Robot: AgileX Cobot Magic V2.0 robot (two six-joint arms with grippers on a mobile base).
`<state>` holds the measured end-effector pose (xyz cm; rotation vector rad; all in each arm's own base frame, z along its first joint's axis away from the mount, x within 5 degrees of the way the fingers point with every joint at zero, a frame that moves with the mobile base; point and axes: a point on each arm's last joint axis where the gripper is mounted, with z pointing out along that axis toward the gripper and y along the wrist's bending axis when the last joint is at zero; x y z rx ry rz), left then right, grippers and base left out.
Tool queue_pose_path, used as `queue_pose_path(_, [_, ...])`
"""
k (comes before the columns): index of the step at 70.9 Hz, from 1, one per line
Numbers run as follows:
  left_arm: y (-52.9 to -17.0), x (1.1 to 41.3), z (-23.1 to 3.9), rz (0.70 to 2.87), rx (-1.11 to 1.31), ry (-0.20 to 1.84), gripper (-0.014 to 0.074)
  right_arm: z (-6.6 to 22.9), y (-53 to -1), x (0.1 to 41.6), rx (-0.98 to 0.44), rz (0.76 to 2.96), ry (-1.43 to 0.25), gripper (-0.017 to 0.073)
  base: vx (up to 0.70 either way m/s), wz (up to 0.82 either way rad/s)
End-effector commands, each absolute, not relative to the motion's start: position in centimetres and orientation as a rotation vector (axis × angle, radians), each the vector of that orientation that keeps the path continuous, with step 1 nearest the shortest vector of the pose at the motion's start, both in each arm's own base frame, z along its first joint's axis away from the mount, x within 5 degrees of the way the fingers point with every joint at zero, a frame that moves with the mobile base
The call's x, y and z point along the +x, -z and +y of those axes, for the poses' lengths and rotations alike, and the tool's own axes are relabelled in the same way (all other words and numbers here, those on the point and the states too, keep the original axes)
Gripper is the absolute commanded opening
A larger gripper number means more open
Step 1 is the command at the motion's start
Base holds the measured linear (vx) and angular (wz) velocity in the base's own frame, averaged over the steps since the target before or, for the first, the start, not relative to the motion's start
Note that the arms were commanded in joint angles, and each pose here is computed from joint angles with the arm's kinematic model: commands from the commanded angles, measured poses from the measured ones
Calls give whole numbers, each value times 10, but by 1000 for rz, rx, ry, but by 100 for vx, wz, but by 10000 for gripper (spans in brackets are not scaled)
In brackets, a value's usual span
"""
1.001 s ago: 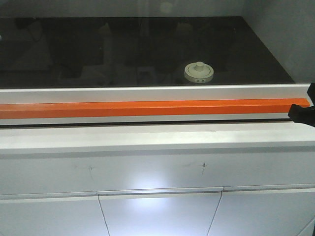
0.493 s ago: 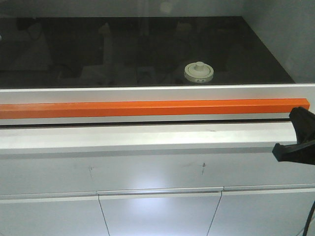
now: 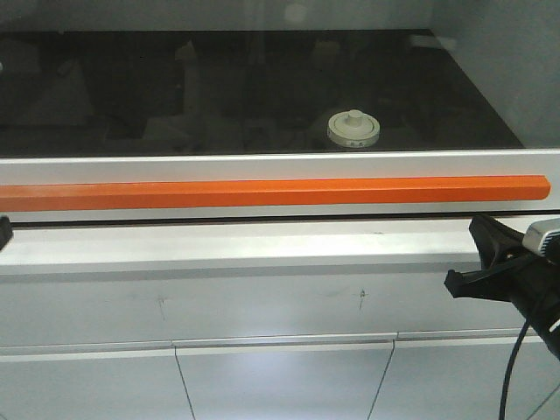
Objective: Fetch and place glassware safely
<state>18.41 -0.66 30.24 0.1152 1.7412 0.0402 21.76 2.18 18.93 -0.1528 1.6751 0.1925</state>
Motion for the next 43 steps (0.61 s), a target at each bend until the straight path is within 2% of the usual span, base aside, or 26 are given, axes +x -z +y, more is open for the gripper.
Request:
queue_pose_path(1, [-296, 180, -8, 1612, 137, -41, -7, 23, -201, 225, -155, 1542, -201, -4, 0, 0])
queue_pose_path(19, [-259, 173, -10, 1566, 139, -19, -7, 20, -192, 239, -136, 1524, -165, -4, 0, 0])
queue_pose_path(43, [-257, 178, -10, 1560, 140, -16, -7, 20, -179, 267, -131, 1556, -167, -4, 0, 0])
